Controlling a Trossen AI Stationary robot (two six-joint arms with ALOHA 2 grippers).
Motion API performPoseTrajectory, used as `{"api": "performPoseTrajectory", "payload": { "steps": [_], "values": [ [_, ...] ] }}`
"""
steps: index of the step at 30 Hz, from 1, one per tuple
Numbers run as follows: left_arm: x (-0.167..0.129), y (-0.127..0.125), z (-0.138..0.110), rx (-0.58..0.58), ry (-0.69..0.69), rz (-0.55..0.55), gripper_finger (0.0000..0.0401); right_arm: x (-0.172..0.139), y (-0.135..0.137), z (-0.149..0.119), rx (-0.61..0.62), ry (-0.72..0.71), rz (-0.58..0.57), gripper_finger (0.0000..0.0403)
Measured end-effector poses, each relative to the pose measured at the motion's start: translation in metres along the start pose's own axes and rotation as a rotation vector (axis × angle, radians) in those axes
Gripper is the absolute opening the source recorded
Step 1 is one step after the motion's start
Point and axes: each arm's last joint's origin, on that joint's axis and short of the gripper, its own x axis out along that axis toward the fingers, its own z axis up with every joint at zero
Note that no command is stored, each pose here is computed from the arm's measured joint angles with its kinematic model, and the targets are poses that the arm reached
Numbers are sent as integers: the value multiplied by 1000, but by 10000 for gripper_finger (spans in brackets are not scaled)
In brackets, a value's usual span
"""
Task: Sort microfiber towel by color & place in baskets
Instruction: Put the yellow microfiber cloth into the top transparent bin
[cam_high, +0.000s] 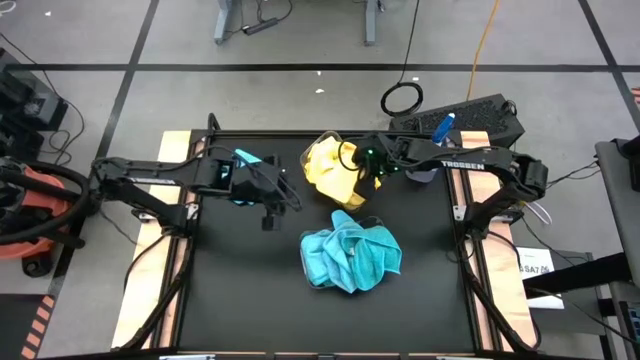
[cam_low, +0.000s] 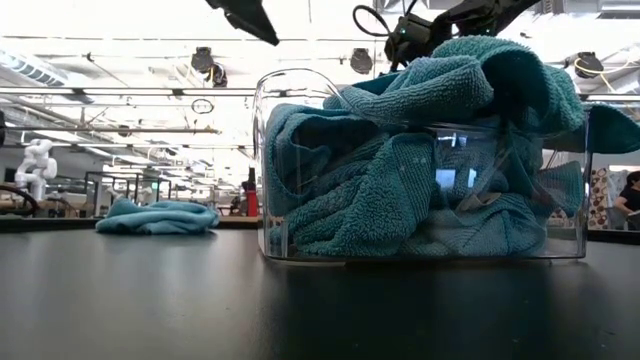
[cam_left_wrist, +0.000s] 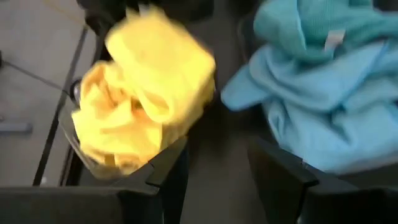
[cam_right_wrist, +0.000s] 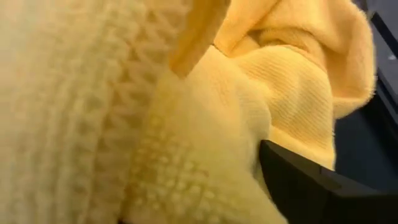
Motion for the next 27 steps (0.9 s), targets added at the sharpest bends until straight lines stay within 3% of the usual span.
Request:
{"api": "performPoseTrajectory", "payload": {
  "steps": [4, 9, 13, 19, 27],
  "values": [
    [7, 2, 8, 31, -116, 24, 171, 0, 0, 0, 4, -4, 4, 235],
    [39, 18, 15, 21, -176, 71, 171, 1, 0, 1, 20, -8, 2, 235],
    [75, 37, 15, -71, -206, -22, 171, 1, 0, 1, 25, -4, 2, 235],
    [118, 70, 2, -144, -150, 139, 183, 1, 0, 0, 25, 0, -1, 235],
    [149, 96, -12, -232, -176, -12, 250, 1, -1, 0, -2, 2, -4, 235]
  ]
}}
